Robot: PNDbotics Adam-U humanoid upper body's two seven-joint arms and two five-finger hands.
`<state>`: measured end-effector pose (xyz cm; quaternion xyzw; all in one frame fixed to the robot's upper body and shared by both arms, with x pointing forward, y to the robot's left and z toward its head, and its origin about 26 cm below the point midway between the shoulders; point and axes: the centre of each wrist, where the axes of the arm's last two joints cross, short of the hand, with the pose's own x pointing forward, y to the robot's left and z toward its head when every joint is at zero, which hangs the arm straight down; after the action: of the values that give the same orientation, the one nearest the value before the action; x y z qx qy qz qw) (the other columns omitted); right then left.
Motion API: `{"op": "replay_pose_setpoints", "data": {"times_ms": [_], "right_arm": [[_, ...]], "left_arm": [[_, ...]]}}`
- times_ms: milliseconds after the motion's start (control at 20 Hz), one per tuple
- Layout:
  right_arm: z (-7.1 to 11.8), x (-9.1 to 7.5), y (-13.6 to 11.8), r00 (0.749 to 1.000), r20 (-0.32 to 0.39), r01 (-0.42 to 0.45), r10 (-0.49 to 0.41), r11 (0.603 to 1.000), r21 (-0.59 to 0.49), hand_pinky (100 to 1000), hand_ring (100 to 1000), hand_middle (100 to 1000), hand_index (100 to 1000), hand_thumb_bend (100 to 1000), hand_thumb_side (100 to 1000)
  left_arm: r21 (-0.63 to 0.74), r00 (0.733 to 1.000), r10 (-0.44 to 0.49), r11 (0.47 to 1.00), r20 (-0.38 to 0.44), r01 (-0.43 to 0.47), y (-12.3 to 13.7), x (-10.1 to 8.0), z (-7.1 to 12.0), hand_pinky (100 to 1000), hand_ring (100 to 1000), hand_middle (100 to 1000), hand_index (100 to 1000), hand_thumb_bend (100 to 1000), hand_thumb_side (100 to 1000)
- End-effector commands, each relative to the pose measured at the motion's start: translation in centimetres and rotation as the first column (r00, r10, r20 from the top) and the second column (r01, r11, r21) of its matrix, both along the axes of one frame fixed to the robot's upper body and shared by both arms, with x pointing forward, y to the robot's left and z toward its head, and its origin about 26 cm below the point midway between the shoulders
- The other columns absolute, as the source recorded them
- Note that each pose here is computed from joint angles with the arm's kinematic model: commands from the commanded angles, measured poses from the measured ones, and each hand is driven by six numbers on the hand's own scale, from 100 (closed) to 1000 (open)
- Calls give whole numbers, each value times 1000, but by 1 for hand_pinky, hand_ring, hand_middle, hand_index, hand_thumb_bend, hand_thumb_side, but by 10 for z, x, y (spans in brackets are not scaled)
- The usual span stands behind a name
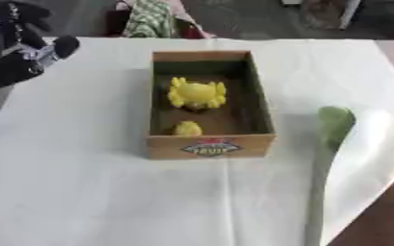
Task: Pick up objects on the table and place them in the box.
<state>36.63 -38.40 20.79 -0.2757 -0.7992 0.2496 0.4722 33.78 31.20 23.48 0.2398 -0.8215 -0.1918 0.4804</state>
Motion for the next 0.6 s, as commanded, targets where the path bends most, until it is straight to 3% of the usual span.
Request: {"op": "replay_pose_setpoints", "data": {"times_ms": [50, 100, 150, 600], "right_arm": [[17, -1, -8, 1000, 27, 11, -10, 999, -49, 747, 816, 787, 816, 100, 100], [16, 0, -10, 1000, 15, 13, -12, 998, -64, 790, 863, 836, 840, 189, 173], [16, 1, -12, 1000, -4, 11, -12, 995, -98, 799, 869, 844, 841, 202, 190], [-1, 26, 8, 982, -176, -120, 65, 939, -322, 817, 881, 856, 844, 222, 219]], "left_arm": [[-9, 998, 15, 1000, 53, -15, -2, -3, 8, 615, 483, 558, 728, 829, 547], [-26, 999, 27, 999, 42, -26, -1, -2, 4, 614, 480, 555, 727, 819, 546], [-41, 999, 34, 999, 28, -33, 0, -3, -3, 613, 480, 555, 727, 819, 545], [-77, 999, 39, 996, -16, -41, 2, -9, -20, 613, 480, 555, 727, 816, 547]]}}
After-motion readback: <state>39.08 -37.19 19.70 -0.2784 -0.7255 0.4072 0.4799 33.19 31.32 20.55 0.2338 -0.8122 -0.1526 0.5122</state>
